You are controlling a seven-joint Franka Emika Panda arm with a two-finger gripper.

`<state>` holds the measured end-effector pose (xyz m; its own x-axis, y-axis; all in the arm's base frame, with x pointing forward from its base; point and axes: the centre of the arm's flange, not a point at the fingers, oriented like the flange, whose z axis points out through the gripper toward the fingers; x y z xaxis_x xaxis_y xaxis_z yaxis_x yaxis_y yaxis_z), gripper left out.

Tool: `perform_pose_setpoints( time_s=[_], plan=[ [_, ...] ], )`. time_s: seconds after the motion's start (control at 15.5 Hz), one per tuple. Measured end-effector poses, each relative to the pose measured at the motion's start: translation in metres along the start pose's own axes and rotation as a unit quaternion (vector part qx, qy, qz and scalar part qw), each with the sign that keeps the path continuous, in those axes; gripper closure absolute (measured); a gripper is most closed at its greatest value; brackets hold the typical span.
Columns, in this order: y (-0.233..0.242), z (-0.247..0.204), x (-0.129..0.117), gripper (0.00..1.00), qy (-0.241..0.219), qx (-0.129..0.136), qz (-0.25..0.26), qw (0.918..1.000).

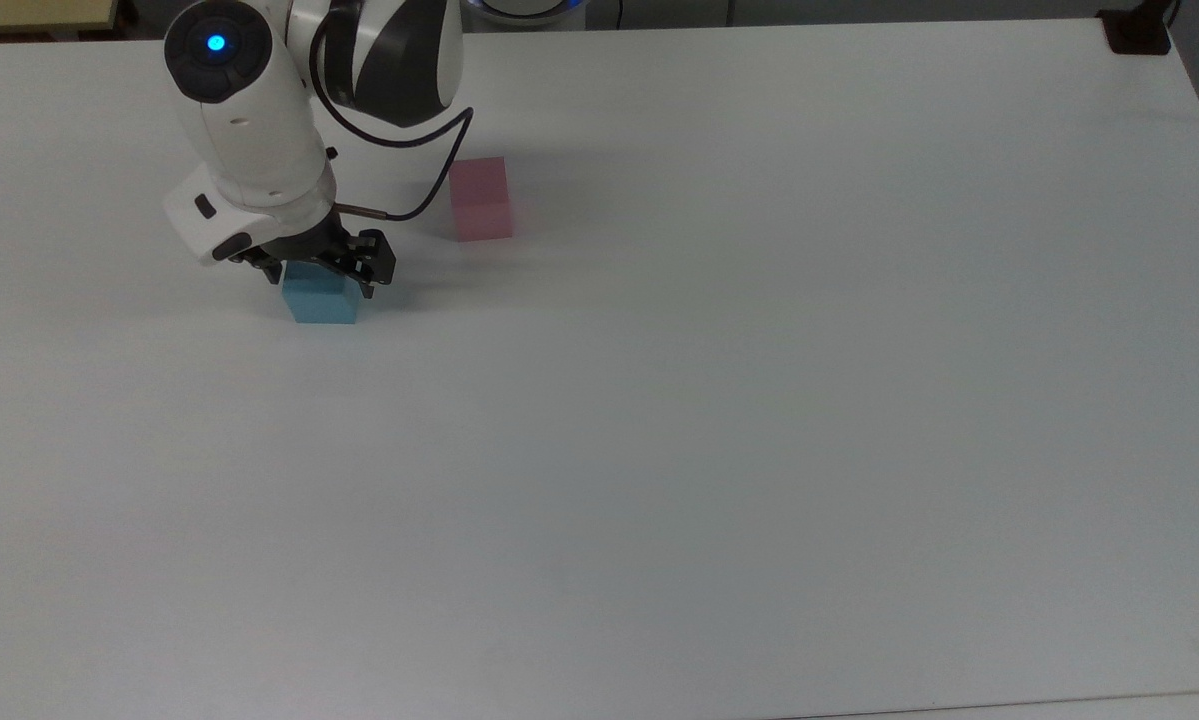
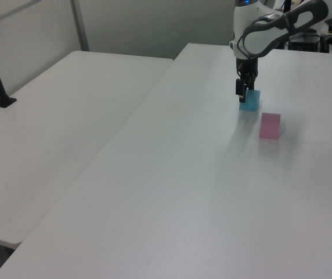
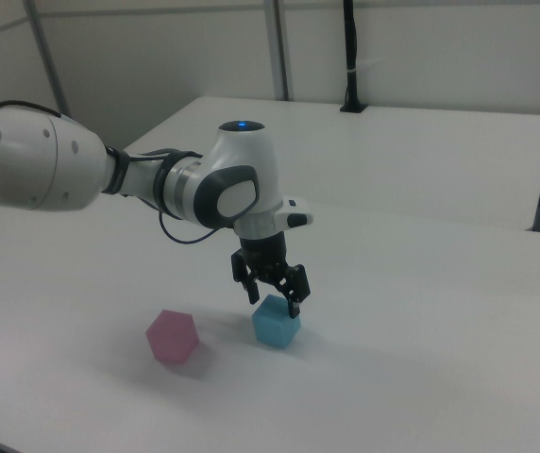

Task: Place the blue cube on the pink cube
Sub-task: 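Close the gripper on the light-blue cube and lift it, then carry the light-blue cube over the pink cube and lower it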

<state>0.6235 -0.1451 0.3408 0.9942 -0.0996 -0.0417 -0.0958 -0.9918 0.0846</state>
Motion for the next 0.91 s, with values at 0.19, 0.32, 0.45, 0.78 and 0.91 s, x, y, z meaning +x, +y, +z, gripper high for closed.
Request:
perform_pose_setpoints(
  time_s=[0.19, 0.32, 0.45, 0.78, 0.91],
  plan=[
    [0.0, 0.003, -0.001, 0.25, -0.003, 0.0, 0.0, 1.0],
    [0.0, -0.003, -0.002, 0.42, -0.003, 0.001, 0.001, 1.0],
    [0.001, -0.02, -0.009, 0.42, -0.018, 0.006, 0.001, 0.9998],
    [-0.018, -0.112, -0.051, 0.42, -0.05, 0.031, -0.018, 0.9981],
    [-0.035, -0.14, -0.071, 0.42, -0.062, 0.038, -0.035, 0.9968]
  ],
)
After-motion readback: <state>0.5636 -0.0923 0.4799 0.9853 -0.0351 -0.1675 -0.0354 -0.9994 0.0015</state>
